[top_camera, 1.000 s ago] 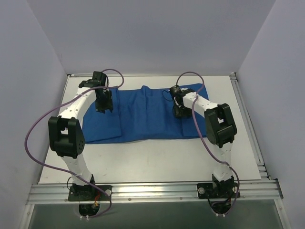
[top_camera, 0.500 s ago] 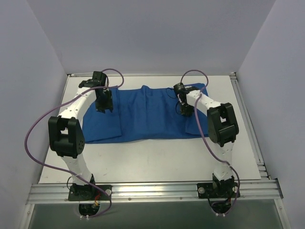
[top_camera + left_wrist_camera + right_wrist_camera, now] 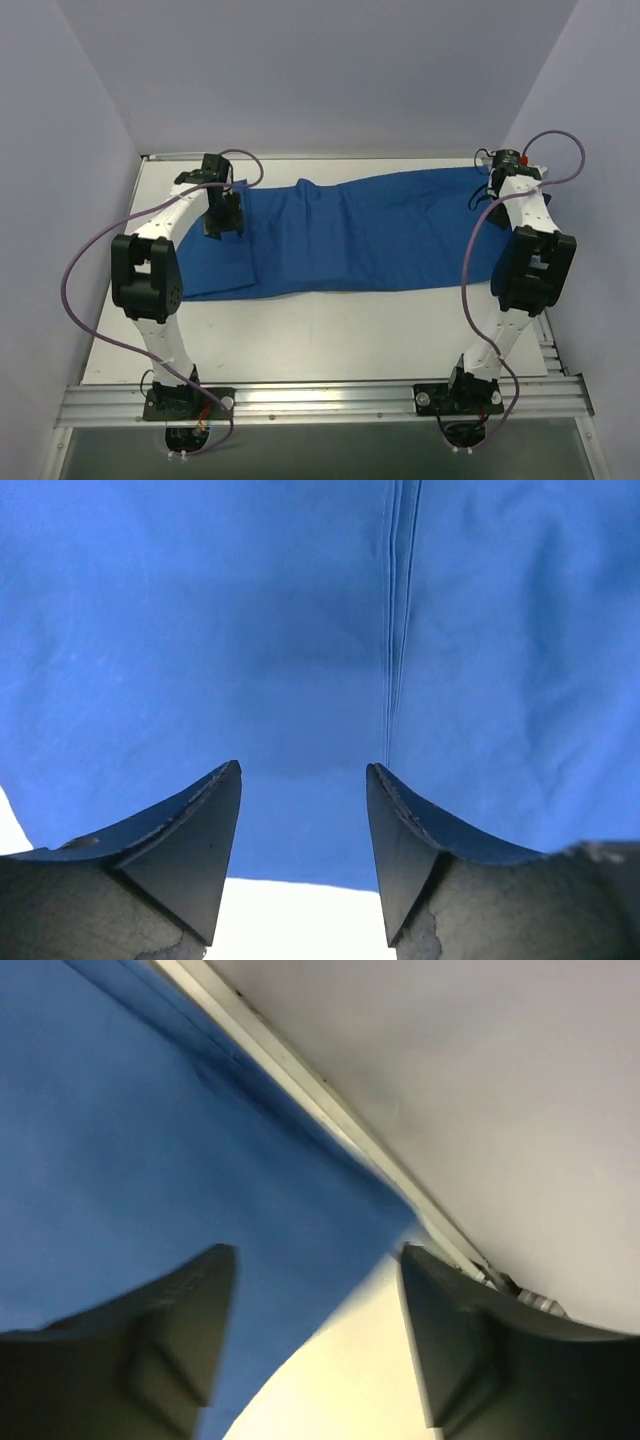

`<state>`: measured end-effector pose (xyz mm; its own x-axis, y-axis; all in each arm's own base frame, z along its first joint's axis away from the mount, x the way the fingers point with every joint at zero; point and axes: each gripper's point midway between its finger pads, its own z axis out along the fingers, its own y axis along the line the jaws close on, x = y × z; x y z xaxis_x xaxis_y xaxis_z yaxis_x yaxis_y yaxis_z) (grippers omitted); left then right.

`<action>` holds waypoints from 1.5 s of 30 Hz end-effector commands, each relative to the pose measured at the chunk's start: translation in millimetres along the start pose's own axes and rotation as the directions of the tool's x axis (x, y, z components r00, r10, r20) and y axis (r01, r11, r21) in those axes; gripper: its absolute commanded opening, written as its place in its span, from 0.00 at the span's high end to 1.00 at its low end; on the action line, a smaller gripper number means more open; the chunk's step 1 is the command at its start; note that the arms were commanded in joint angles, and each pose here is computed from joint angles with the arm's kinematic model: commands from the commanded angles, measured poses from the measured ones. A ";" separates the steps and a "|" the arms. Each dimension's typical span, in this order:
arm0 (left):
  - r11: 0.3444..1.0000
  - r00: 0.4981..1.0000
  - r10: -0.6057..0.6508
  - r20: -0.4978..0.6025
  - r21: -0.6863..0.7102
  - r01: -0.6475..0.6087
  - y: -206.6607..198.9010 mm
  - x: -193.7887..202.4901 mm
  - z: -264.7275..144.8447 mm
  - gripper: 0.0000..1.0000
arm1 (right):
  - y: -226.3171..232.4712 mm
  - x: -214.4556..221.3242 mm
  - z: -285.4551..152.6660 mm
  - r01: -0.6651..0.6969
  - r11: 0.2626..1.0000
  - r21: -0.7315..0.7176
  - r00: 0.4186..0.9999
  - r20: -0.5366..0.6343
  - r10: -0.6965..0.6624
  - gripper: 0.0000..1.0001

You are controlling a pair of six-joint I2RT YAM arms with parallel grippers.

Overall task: Open and lay out the surgical kit
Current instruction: Open the surgical kit at the center of the board.

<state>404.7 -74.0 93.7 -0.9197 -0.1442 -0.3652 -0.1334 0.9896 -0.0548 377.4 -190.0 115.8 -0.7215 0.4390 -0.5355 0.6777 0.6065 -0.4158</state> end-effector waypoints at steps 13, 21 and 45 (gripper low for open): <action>0.976 0.996 0.083 -0.037 -0.197 -0.088 -41.5 -10.3 66.6 0.33 | 102.5 24.5 -149.6 0.171 0.878 -0.448 0.983 0.142 -0.119 0.18; 0.947 0.994 0.096 -0.053 -0.302 -0.108 -12.7 -8.3 76.6 0.45 | 102.3 30.1 -156.6 0.188 0.850 -0.492 0.978 0.174 -0.116 0.18; 0.887 0.966 -0.202 0.161 -0.389 0.250 186.1 -61.5 -56.6 0.98 | 155.2 57.8 -174.8 0.281 0.760 -0.586 0.960 0.167 -0.226 0.19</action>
<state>432.8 75.9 114.9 -0.8429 -0.3266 -0.4277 -0.4480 0.8662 0.2214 412.4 33.9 154.7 -0.8034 0.1880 -0.5650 0.2608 0.9641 -0.0499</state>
